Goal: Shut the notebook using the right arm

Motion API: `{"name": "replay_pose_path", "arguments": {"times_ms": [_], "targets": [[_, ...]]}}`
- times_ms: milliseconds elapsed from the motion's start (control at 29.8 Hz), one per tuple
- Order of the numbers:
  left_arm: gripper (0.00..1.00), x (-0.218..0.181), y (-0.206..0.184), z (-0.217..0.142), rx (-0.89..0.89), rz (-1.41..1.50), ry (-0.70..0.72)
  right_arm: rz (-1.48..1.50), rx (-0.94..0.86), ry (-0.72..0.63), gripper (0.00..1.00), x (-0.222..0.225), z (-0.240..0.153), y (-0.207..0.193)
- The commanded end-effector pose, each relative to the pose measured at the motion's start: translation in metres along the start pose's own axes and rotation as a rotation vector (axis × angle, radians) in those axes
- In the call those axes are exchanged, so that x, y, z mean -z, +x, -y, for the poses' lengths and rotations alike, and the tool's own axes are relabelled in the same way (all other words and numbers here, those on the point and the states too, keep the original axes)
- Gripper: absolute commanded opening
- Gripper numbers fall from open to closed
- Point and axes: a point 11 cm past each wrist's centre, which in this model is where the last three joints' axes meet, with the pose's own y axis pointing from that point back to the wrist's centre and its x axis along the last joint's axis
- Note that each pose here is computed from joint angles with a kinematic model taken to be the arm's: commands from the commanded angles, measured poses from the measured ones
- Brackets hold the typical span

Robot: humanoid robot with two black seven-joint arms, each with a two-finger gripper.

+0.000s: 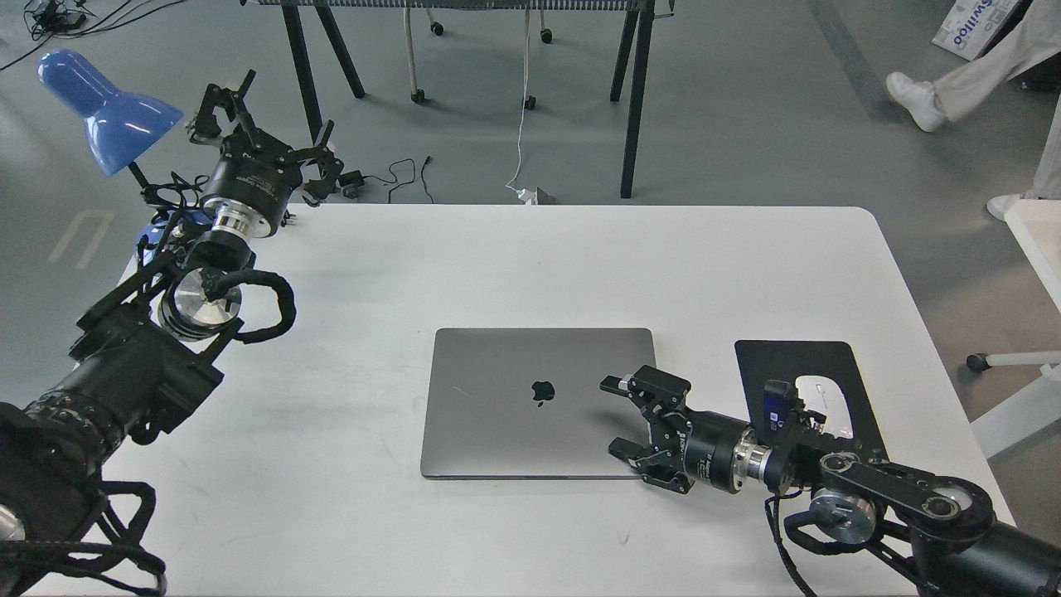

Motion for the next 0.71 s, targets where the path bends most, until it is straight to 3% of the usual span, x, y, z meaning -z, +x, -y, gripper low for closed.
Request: {"name": "replay_pose_path", "arguments": {"times_ms": [0,370,672], "targets": [[1.0,0.0,0.0,0.0,0.0,0.0,0.0,0.002,-0.021,0.034,1.0,0.012,-0.001,0.007],[1.0,0.0,0.0,0.0,0.0,0.0,0.0,0.077,-0.189,0.469,1.0,0.145,-0.036,0.069],[1.0,0.001,0.0,0.0,0.0,-0.001,0.001,0.24,-0.322,0.695,1.0,0.2,-0.083,0.122]]}}
